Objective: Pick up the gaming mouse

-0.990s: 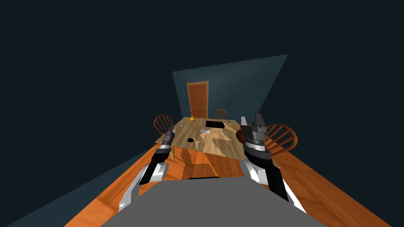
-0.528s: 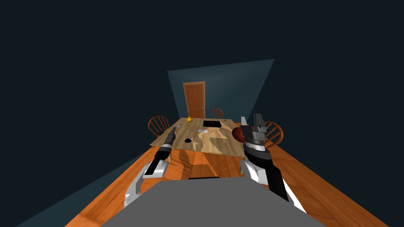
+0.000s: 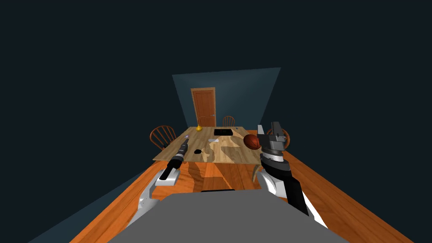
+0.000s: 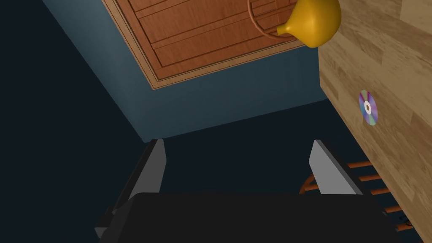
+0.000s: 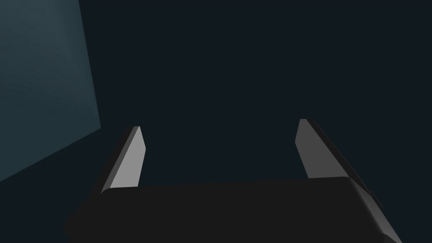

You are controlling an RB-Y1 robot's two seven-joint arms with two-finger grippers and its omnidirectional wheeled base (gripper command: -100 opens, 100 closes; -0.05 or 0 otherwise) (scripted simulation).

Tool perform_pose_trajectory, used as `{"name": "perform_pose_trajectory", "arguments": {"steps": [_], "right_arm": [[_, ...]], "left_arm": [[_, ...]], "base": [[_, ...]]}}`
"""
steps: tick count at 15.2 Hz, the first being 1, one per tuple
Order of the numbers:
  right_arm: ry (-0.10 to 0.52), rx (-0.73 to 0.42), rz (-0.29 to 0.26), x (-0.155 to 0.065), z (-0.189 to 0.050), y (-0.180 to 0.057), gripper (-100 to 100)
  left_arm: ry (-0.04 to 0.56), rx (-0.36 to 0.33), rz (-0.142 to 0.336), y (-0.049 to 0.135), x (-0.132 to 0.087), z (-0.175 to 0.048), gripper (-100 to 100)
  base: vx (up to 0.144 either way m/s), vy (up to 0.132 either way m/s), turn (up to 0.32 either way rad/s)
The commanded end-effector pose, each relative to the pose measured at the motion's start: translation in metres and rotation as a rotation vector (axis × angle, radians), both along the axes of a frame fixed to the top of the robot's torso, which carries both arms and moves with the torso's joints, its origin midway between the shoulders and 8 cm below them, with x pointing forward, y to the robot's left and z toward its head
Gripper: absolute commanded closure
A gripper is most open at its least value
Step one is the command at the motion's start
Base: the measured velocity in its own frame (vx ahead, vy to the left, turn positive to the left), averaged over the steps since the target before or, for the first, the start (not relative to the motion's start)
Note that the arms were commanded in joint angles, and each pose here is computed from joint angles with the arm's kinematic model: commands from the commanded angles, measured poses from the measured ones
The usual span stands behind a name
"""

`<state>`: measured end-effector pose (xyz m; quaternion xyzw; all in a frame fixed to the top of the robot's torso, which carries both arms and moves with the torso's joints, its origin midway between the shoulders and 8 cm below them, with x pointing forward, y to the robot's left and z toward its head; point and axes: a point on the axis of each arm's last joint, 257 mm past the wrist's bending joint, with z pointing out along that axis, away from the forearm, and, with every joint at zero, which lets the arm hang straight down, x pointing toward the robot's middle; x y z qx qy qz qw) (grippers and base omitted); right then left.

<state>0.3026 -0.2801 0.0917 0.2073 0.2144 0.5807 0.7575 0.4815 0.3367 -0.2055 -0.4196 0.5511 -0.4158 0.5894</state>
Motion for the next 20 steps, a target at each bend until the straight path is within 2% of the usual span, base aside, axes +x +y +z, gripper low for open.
{"name": "perform_pose_trajectory", "arguments": {"steps": [1,2,3,4,5,6,7,8,9,10,11,12,14,15,17,18,19,20], "right_arm": [[0.0,0.0,0.0,0.0,0.0,0.0,0],[0.0,0.0,0.0,0.0,0.0,0.0,0],[0.0,0.0,0.0,0.0,0.0,0.0,0],[0.0,0.0,0.0,0.0,0.0,0.0,0],[0.0,0.0,0.0,0.0,0.0,0.0,0],[0.0,0.0,0.0,0.0,0.0,0.0,0],[0.0,0.0,0.0,0.0,0.0,0.0,0],[0.0,0.0,0.0,0.0,0.0,0.0,0],[0.0,0.0,0.0,0.0,0.0,0.0,0],[0.0,0.0,0.0,0.0,0.0,0.0,0],[0.0,0.0,0.0,0.0,0.0,0.0,0],[0.0,0.0,0.0,0.0,0.0,0.0,0],[0.0,0.0,0.0,0.0,0.0,0.0,0],[0.0,0.0,0.0,0.0,0.0,0.0,0],[0.0,0.0,0.0,0.0,0.0,0.0,0],[0.0,0.0,0.0,0.0,0.0,0.0,0],[0.0,0.0,0.0,0.0,0.0,0.0,0],[0.0,0.0,0.0,0.0,0.0,0.0,0]], "left_arm": [[0.061,-0.006,0.019,0.01,0.005,-0.022,-100],[0.066,-0.006,0.021,0.011,0.005,-0.024,-100],[0.104,-0.011,0.035,0.02,0.013,-0.033,-100],[0.13,-0.012,0.044,0.024,0.011,-0.044,-100],[0.138,-0.013,0.047,0.026,0.01,-0.048,-100],[0.174,-0.018,0.063,0.035,0.017,-0.056,-100],[0.208,-0.02,0.076,0.041,0.014,-0.071,-100],[0.209,-0.02,0.077,0.041,0.013,-0.072,-100],[0.249,-0.027,0.098,0.052,0.019,-0.081,-100],[0.281,-0.029,0.111,0.058,0.015,-0.095,-100],[0.281,-0.029,0.111,0.058,0.015,-0.095,-100],[0.318,-0.036,0.134,0.069,0.02,-0.102,-100],[0.351,-0.038,0.148,0.075,0.015,-0.117,-100],[0.381,-0.047,0.171,0.085,0.02,-0.12,-100],[0.421,-0.049,0.189,0.092,0.013,-0.137,-100],[0.444,-0.058,0.212,0.103,0.018,-0.138,-100],[0.48,-0.06,0.228,0.109,0.011,-0.153,-100],[0.489,-0.061,0.233,0.11,0.009,-0.157,-100]], "base": [[-0.009,-0.011,-0.173],[-0.006,-0.004,-0.072],[-0.007,-0.012,-0.156],[-0.007,-0.01,-0.179],[-0.005,-0.004,-0.066],[-0.006,-0.009,-0.144],[-0.005,-0.01,-0.176],[-0.005,-0.004,-0.076],[-0.007,-0.012,-0.169],[-0.007,-0.012,-0.197],[-0.004,-0.005,-0.066],[-0.004,-0.012,-0.133],[-0.003,-0.009,-0.127],[-0.004,-0.011,-0.173],[-0.002,-0.008,-0.129],[-0.003,-0.015,-0.182],[-0.003,-0.014,-0.183],[-0.002,-0.007,-0.053]]}}
